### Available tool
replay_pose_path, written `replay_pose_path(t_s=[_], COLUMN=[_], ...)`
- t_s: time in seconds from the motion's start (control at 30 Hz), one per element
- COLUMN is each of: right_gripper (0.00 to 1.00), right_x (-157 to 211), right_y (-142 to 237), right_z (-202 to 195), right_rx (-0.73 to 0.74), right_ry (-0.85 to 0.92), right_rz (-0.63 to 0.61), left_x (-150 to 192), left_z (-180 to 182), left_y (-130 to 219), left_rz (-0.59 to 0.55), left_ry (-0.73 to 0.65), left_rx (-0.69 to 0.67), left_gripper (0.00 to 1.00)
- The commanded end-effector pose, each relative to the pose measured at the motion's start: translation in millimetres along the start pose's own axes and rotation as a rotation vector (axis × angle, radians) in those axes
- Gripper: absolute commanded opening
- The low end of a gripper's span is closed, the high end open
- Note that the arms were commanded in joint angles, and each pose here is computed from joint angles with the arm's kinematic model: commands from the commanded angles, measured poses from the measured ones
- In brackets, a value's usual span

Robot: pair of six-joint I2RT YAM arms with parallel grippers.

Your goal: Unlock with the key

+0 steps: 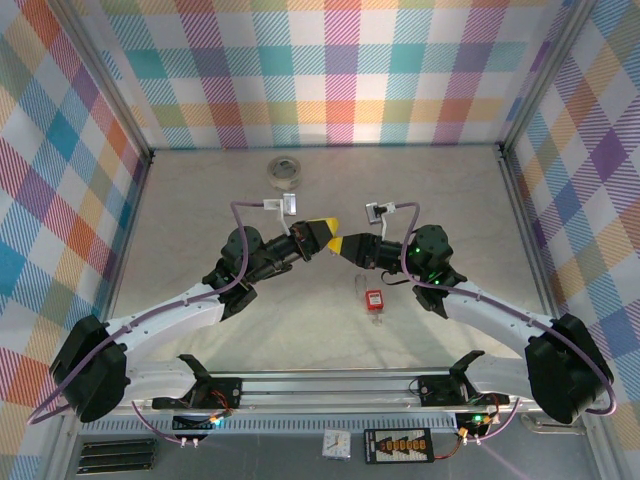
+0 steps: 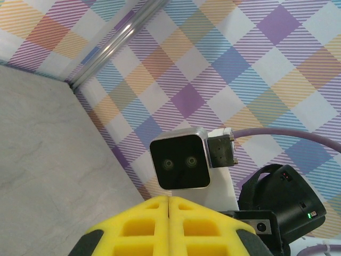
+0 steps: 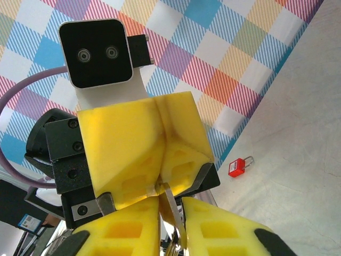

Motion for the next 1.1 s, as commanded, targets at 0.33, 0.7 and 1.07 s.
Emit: replay_pose_path(t_s=[0.33,0.7,1.07], right_gripper=[0.00,0.00,0.00], right_x=[-15,7,27], right_y=[-1,15,27], right_z=[23,10,1], right_rx=[-0.048,0.129,0.228], right_ry=[0.082,0.103,0.120], right_rz=[-0.030,0.096,0.213], left_x=[6,-43,-56], left_z=[8,51,76], left_y=[2,89,261], left_rz=[-0.028,-0.323,-0.548], left_ry=[-0.006,0.098,0.114], left_rx=[0.010,-0.512,-1.170], left_gripper=[0.00,1.00,1.00])
Point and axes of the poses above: each hand's point on the last joint's axis, 136 mm out from that joint toward the fingers, its own y axis back along the fingers, its own z axis along the line the jaws close on, x = y × z, the point moved 2 cm from there along y, back along the fingers, and after that the axes turned 14 degrees about y, right-handed, at the moved point
